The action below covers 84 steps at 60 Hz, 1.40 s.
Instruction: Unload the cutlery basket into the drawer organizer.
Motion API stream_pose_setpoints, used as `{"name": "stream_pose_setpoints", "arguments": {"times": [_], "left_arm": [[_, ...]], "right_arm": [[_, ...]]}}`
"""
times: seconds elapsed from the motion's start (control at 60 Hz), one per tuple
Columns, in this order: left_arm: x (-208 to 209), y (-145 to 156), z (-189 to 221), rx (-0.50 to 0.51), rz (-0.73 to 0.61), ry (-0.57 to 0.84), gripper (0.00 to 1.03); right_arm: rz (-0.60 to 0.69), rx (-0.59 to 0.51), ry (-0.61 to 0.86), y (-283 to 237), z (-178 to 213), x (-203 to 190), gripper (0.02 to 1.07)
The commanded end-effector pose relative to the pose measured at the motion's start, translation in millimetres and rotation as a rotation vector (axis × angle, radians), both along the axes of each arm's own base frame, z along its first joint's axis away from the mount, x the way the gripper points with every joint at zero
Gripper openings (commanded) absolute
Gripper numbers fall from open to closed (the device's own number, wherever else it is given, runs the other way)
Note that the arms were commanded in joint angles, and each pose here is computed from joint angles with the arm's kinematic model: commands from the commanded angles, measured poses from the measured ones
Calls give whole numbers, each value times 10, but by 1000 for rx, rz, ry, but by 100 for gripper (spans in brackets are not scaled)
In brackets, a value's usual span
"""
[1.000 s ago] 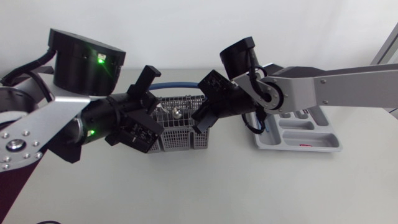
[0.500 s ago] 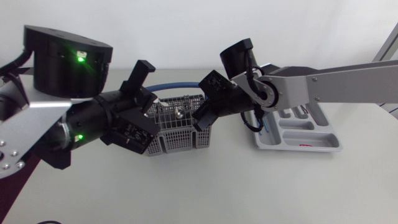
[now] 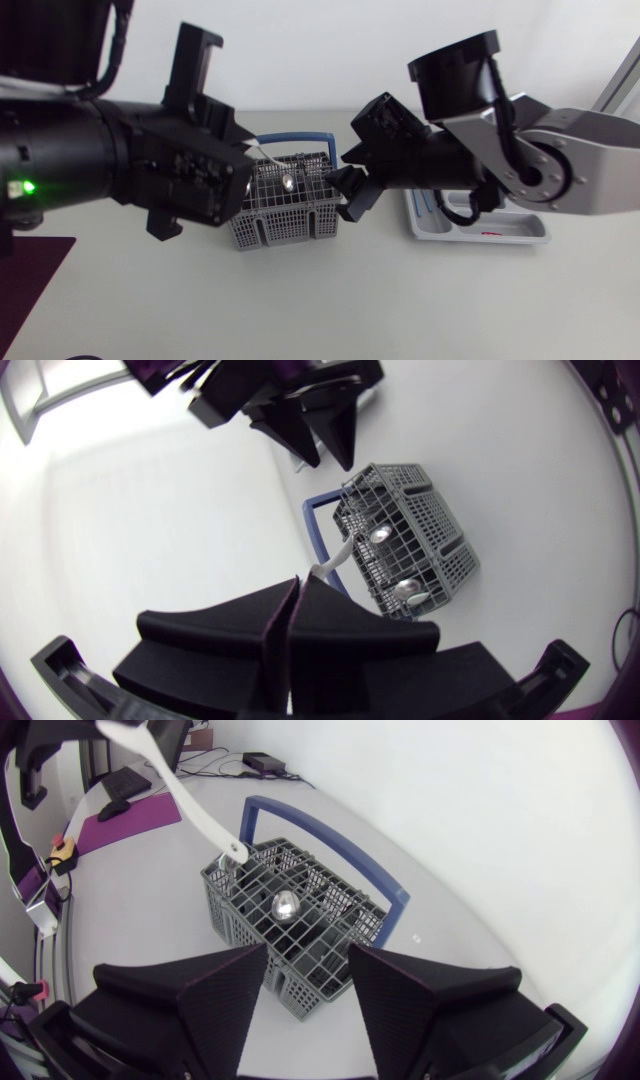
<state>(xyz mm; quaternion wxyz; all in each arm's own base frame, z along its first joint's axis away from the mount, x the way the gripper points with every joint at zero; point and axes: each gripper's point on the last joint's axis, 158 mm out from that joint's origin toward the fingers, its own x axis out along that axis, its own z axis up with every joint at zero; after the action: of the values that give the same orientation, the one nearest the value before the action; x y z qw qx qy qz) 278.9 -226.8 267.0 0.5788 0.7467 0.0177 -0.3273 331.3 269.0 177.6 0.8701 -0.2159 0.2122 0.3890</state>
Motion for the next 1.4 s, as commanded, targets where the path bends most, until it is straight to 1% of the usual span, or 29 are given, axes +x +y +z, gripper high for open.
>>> {"name": "stream_pose_setpoints", "arguments": {"times": [0.0, 0.067, 0.2, 0.217, 0.3, 0.35, 0.383, 0.45, 0.5, 0.617, 0.683, 0.783, 0.817, 0.867, 0.983, 1.083, 1.383], "left_arm": [[1, -182, 149, -182, 78, 105, 3], [6, -281, 137, -302, 144, 212, 3], [126, -369, 59, -489, 256, 390, 3], [134, -386, 35, -517, 274, 435, 3], [194, -438, -19, -597, 336, 531, 3], [248, -486, -12, -671, 371, 606, 3], [269, -488, -25, -687, 388, 632, 3], [308, -530, -32, -762, 430, 723, 3], [328, -547, -57, -793, 453, 764, 3], [334, -609, -130, -830, 494, 830, 3], [357, -640, -144, -875, 522, 895, 3], [351, -667, -246, -879, 561, 981, 3], [348, -669, -254, -882, 568, 987, 3], [350, -677, -253, -888, 574, 994, 3], [331, -690, -237, -898, 581, 1025, 3], [306, -705, -233, -904, 583, 1048, 3], [299, -667, -302, -889, 604, 1068, 3]], "right_arm": [[9, -30, -71, -98, -2, -146, 66], [-8, -27, -164, -186, 128, -209, 66], [2, -33, -317, -273, 321, -418, 66], [0, -36, -342, -287, 351, -437, 66], [-11, -49, -420, -320, 424, -501, 66], [-12, -50, -449, -326, 455, -526, 66], [-16, -53, -465, -330, 468, -530, 66], [-21, -50, -482, -323, 489, -536, 66], [-23, -46, -492, -300, 501, -534, 66], [-21, -52, -519, -226, 506, -520, 66], [-17, -66, -543, -164, 495, -512, 66], [-9, -80, -554, -92, 456, -479, 65], [-5, -85, -555, -74, 436, -472, 65], [-4, -86, -561, -49, 433, -451, 61], [-1, -90, -569, 4, 419, -407, 61], [4, -100, -564, 59, 398, -366, 52], [4, -107, -579, 129, 418, -284, 51]]}}
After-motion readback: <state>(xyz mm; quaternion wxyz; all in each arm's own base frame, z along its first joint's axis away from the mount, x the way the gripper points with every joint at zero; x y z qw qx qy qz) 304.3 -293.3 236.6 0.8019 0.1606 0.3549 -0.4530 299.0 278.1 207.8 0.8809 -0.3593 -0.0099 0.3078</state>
